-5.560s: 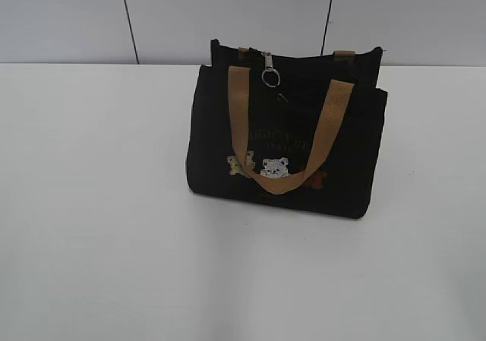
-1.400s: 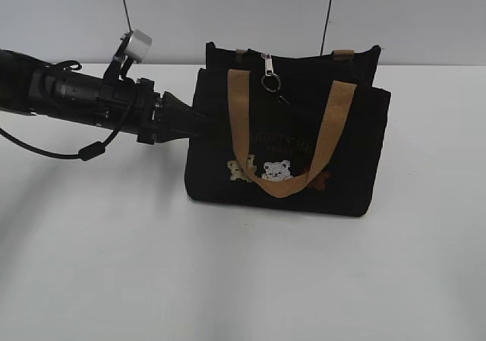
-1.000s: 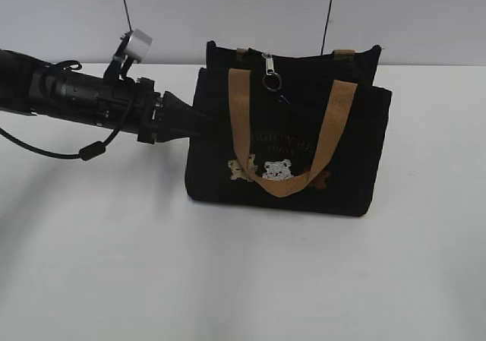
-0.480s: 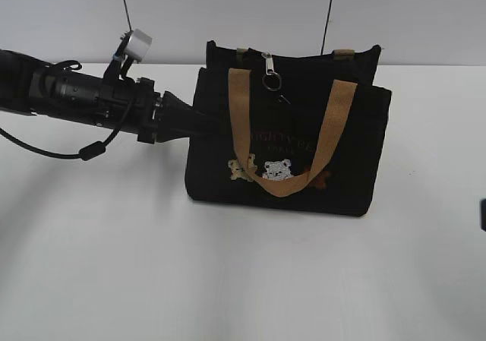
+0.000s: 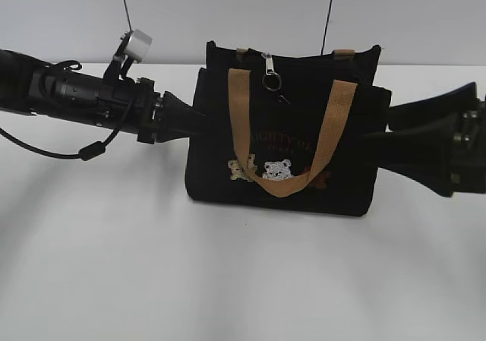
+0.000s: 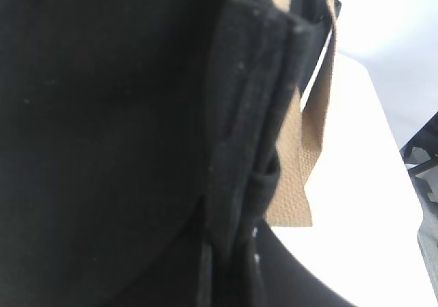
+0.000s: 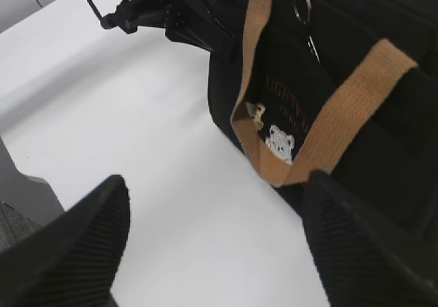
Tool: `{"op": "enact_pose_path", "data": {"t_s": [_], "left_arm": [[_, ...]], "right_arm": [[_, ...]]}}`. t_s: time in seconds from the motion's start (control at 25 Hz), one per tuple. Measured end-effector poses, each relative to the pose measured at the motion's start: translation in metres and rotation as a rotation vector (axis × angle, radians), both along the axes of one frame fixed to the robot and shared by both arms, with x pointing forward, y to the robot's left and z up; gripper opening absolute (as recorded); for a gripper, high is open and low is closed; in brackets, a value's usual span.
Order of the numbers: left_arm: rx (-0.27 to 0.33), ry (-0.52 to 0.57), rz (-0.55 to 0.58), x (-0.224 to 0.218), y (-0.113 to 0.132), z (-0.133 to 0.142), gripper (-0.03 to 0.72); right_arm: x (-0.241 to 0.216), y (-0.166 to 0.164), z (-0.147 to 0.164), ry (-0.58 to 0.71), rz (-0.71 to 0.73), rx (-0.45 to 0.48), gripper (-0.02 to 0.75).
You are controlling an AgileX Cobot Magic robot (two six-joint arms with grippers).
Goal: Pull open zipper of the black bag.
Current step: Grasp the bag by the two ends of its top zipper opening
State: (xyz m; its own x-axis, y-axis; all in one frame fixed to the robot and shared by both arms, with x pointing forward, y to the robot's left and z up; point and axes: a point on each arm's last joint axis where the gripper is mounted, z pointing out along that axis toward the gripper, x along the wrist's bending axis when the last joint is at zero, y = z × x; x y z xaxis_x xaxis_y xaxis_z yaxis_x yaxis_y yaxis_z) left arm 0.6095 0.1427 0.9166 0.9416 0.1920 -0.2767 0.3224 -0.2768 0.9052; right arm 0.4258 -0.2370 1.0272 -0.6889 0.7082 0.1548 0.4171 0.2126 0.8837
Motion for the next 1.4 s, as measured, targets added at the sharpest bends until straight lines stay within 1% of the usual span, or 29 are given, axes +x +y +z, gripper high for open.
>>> {"op": "enact_pose_path", "data": {"t_s": [0.08,0.28,0.48,0.6,0.8,0.92,1.12,1.4], "left_arm": [[0.001,0.0,-0.001,0.0,0.0,0.0,0.028],[0.006,-0.001,-0.007,-0.001,0.0,-0.001,0.028],[0.006,-0.001,-0.007,-0.001,0.0,-0.001,0.028],[0.006,-0.001,-0.007,-0.001,0.0,-0.001,0.028],[0.006,-0.001,-0.007,-0.001,0.0,-0.001,0.028],[0.006,-0.001,-0.007,-0.001,0.0,-0.001,0.028],[0.006,-0.001,-0.007,-0.001,0.0,-0.001,0.028],[0.007,-0.001,-0.006,0.0,0.0,-0.001,0.028]], "right_arm": [[0.017,0.002,-0.007,-0.01,0.031,0.002,0.592],[0.065,0.012,-0.004,-0.048,0.104,0.017,0.592],[0.106,0.044,0.003,-0.079,0.206,0.026,0.592],[0.123,0.061,-0.003,-0.069,0.252,0.028,0.592],[0.136,0.07,-0.025,-0.011,0.27,0.025,0.59],[0.139,0.07,-0.034,0.012,0.258,0.012,0.564],[0.142,0.068,-0.04,0.022,0.23,-0.009,0.517],[0.147,0.065,-0.041,0.015,0.172,-0.04,0.503]]}}
